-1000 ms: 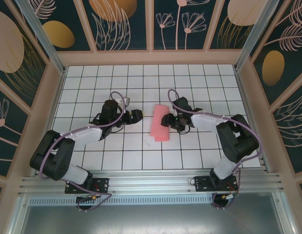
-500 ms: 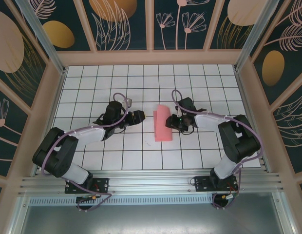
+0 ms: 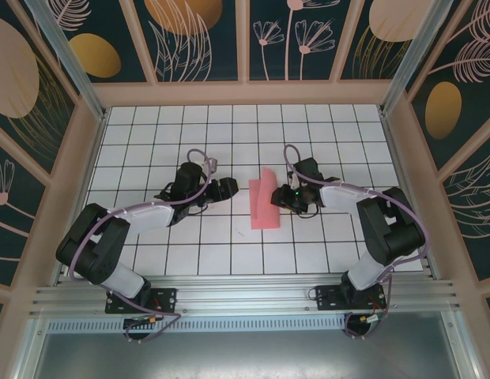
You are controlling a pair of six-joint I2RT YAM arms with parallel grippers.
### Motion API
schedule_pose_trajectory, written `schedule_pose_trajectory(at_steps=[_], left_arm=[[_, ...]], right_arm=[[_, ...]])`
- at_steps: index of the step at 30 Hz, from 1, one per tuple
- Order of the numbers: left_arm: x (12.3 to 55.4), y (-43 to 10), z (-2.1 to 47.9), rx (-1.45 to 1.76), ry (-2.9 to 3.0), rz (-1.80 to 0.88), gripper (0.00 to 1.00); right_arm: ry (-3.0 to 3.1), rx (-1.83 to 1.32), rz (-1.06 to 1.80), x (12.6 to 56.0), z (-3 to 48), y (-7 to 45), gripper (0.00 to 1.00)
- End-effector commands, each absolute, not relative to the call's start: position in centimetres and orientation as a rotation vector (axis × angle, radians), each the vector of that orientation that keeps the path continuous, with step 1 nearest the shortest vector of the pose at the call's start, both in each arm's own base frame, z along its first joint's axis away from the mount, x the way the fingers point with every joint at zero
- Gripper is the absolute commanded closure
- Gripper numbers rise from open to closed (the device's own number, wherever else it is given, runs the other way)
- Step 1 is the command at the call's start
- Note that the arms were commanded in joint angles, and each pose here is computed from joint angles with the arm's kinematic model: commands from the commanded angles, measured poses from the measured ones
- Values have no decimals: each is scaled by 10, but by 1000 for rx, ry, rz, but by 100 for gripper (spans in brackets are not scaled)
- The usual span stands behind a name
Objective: Fold a paper plane with a square sheet of paper (pick it up from the middle)
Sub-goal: Fold the square sheet of paper in half at the center of the table.
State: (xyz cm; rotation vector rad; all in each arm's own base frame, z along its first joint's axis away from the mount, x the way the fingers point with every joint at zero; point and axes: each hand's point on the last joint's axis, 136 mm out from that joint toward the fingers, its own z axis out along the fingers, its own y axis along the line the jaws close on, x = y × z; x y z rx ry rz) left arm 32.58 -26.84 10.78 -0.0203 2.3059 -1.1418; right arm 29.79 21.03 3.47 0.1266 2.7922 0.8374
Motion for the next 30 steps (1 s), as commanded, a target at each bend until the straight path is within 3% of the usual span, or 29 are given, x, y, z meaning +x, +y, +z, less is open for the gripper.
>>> schedule_pose_trajectory(at_steps=[1, 12, 30], left_arm=[[330, -278, 118, -11, 2284, -1170, 40], [330, -287, 109, -16, 2324, -1178, 51], [329, -304, 104, 21, 2356, -1182, 55]], right_arm=[[2773, 64, 868, 304, 43, 227, 52], [2826, 5, 769, 301, 31, 234, 51], [2890, -116, 685, 301, 24, 221, 54]])
